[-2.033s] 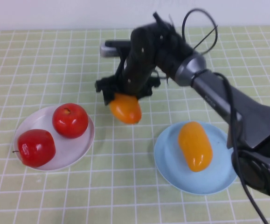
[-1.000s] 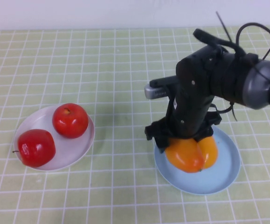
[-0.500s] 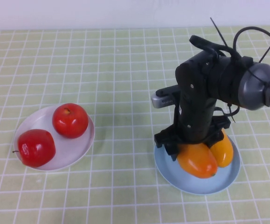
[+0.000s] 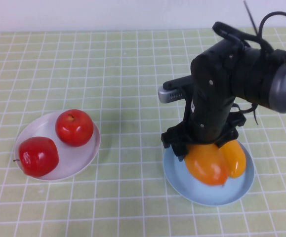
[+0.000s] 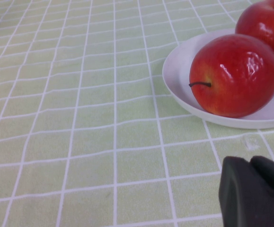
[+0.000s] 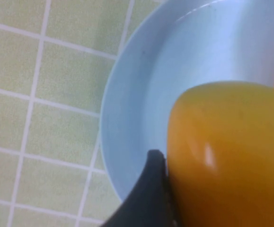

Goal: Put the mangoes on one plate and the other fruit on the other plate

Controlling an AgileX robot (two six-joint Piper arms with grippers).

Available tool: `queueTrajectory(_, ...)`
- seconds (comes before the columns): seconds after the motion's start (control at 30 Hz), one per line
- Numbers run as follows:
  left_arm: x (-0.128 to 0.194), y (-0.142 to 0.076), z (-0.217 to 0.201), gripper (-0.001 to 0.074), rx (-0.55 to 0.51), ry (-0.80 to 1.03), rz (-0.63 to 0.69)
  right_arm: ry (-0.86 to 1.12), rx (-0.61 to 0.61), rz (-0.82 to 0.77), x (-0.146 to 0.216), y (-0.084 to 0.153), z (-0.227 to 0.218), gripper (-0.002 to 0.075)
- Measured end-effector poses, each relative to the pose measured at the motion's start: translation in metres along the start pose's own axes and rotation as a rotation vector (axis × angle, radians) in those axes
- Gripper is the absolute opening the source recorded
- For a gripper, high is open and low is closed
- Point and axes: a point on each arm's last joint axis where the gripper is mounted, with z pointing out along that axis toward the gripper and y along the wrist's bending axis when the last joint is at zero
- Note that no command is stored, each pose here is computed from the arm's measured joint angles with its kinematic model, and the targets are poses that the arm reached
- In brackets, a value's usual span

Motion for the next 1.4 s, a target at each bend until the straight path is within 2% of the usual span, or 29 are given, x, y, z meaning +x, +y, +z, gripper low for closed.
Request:
queueTrajectory(0.3, 0.0, 0.0, 0.0, 0.0003, 0.0, 0.0, 0.0, 0.037, 0.024, -0.011, -0.001, 0.002, 0.016, 0.0623)
queueTrajectory(0.47, 0.0, 0.0, 0.0, 0.0003, 0.0, 0.0, 0.0, -0.015, 0.027, -0.057, 0.008, 0.01, -0.01, 0.0604)
queueTrajectory(0.53, 0.0, 0.0, 0.0, 0.0003, 0.0, 0.0, 0.0, -0.052, 0.009, -0.079, 0.018, 0.015, -0.033, 0.0543)
queueTrajectory(0.6, 0.0, 0.0, 0.0, 0.0003, 0.0, 0.0, 0.0, -0.087, -0.01, -0.107, 0.032, 0.019, -0.056, 0.0449)
queueTrajectory(0.73, 0.0, 0.0, 0.0, 0.0003, 0.0, 0.0, 0.0, -0.134, -0.055, -0.157, 0.063, 0.022, -0.089, 0.0153)
queueTrajectory(0.77, 0.0, 0.0, 0.0, 0.0003, 0.0, 0.0, 0.0, -0.141, -0.06, -0.172, 0.07, 0.021, -0.095, 0.0096)
queueTrajectory(0.83, 0.0, 0.0, 0.0, 0.0003, 0.0, 0.0, 0.0, -0.156, -0.07, -0.19, 0.082, 0.017, -0.104, 0.0032)
queueTrajectory(0.97, 0.0, 0.0, 0.0, 0.0003, 0.0, 0.0, 0.0, -0.17, -0.081, -0.219, 0.11, 0.005, -0.114, -0.0006)
queueTrajectory(1.17, 0.0, 0.0, 0.0, 0.0003, 0.0, 0.0, 0.0, -0.207, -0.095, -0.259, 0.157, -0.028, -0.128, -0.0013)
queueTrajectory(1.3, 0.0, 0.0, 0.0, 0.0003, 0.0, 0.0, 0.0, -0.274, -0.124, -0.259, 0.175, -0.042, -0.145, -0.0015)
queueTrajectory(1.4, 0.0, 0.0, 0.0, 0.0003, 0.0, 0.0, 0.0, -0.318, -0.128, -0.331, 0.186, -0.051, -0.152, -0.0015)
